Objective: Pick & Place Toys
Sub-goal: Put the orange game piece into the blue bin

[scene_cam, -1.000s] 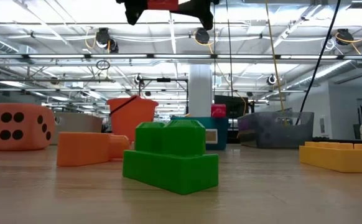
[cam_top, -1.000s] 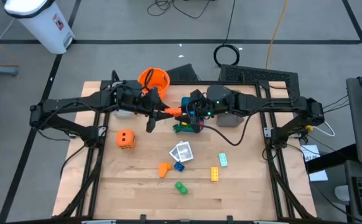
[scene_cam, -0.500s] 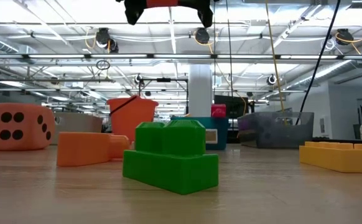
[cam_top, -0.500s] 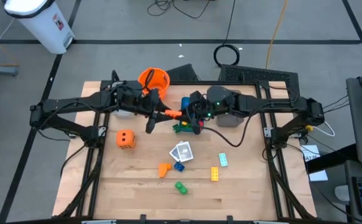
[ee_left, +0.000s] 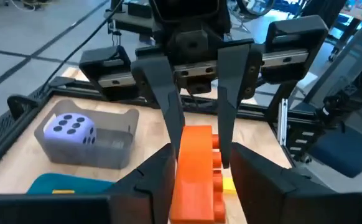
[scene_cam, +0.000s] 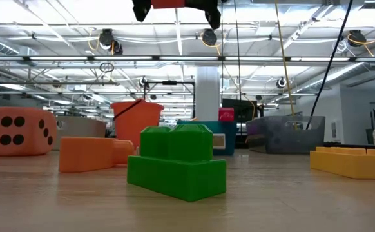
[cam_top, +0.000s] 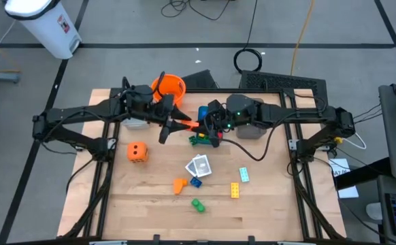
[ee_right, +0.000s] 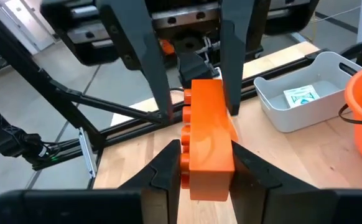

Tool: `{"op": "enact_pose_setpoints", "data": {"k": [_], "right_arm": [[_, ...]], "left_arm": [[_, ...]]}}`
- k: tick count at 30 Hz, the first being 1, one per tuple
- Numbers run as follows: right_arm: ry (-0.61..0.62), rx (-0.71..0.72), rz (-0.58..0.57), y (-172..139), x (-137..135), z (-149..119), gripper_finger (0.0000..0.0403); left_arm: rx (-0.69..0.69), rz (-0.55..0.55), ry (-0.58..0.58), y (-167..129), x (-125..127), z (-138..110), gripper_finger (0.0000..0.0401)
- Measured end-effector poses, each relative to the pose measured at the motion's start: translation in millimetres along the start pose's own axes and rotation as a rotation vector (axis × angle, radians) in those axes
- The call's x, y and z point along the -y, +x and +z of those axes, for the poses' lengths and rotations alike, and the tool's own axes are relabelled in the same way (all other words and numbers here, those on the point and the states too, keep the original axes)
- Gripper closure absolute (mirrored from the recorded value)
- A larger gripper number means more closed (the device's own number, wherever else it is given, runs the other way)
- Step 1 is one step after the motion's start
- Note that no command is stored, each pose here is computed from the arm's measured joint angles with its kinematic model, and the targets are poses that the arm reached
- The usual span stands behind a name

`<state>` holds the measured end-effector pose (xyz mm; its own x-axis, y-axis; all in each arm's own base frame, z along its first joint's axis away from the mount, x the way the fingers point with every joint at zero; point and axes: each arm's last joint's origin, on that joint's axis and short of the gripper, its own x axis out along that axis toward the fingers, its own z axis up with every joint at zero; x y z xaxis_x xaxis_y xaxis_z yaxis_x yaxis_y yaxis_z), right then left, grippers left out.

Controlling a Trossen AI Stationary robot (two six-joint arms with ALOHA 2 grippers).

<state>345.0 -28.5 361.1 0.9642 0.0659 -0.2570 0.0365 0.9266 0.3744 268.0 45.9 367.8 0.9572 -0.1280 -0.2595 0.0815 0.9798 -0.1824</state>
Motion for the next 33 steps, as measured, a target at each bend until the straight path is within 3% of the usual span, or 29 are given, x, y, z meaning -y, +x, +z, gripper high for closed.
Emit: {"op": "enact_pose_setpoints", "data": {"k": [4,10,18,22,28,33], "right_arm": [[0.000,0.004,-0.005,-2.4,-0.2,1.2,0.0312],[0.024,0.023,-0.024,-12.8,3.6,8.0,0.0311],[0.049,-0.171,-0.322,-25.1,34.1,-8.6,0.0310],[0.067,-0.274,-0.466,-29.0,53.4,-22.8,0.0310],[0.127,-0.315,-0.526,-26.3,79.8,-53.5,0.0310],[0.190,-0.250,-0.552,-23.2,100.6,-77.0,0.0310]], "left_arm": [[0.029,-0.026,-0.003,-7.3,-3.0,13.7,0.0208],[0.129,0.006,0.043,-30.8,-2.9,55.0,0.0172],[0.293,0.040,0.185,-64.7,6.2,103.2,0.0164],[0.302,0.048,0.185,-68.2,5.6,106.4,0.0164],[0.240,0.048,0.138,-66.1,4.3,100.3,0.0164],[0.193,0.049,0.116,-61.0,1.9,95.5,0.0164]]}}
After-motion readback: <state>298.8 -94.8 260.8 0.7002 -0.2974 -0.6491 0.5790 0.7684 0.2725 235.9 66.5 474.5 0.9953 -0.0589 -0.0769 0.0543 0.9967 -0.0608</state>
